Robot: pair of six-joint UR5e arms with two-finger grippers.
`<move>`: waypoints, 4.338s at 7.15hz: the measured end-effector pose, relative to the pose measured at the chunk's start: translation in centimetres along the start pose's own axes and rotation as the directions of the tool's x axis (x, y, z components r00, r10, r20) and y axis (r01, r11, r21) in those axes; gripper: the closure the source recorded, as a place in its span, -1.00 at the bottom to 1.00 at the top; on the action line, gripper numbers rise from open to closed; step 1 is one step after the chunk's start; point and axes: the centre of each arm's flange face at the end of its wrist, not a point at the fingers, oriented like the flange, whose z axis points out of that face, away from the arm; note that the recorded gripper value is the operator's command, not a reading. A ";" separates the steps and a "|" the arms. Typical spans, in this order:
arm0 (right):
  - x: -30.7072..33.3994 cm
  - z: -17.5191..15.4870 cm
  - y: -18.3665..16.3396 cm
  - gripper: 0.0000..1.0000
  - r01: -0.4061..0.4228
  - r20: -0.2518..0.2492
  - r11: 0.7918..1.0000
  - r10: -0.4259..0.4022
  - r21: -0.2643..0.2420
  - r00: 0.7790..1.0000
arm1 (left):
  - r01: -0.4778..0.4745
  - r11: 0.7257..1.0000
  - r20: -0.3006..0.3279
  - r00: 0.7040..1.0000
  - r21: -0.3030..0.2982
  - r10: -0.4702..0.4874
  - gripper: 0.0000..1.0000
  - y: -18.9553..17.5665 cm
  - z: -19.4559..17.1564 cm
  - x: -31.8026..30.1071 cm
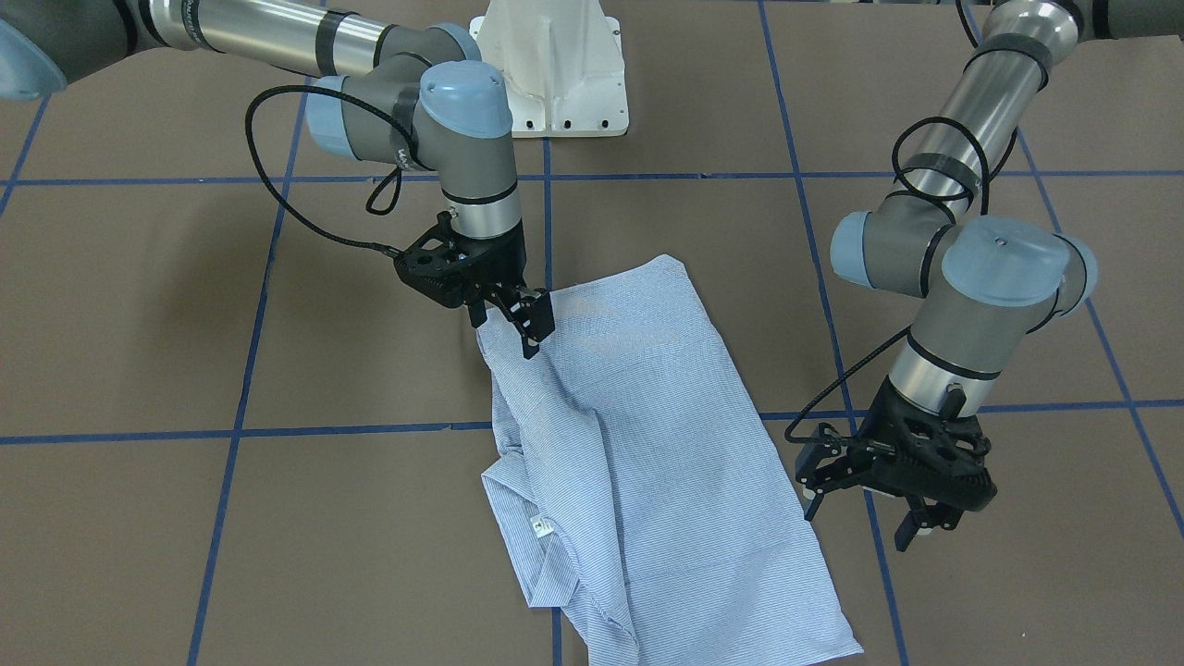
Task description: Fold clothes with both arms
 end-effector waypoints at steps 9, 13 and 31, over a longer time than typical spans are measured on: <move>1.2 3.1 2.7 -0.71 0.039 -0.027 0.994 -0.036 0.102 0.999 | 0.007 1.000 -0.008 1.000 -0.013 -0.007 -1.00 1.0 0.4 0.6; 0.7 3.2 3.5 -0.10 0.046 -0.024 0.993 -0.043 0.108 0.999 | 0.008 1.000 -0.005 1.000 -0.017 -0.008 -1.00 1.5 0.5 0.2; 2.8 -1.1 2.0 1.00 -0.018 0.054 0.996 0.013 0.086 0.998 | 0.730 0.627 -0.020 0.647 -0.273 -0.762 -0.66 30.3 -11.0 24.9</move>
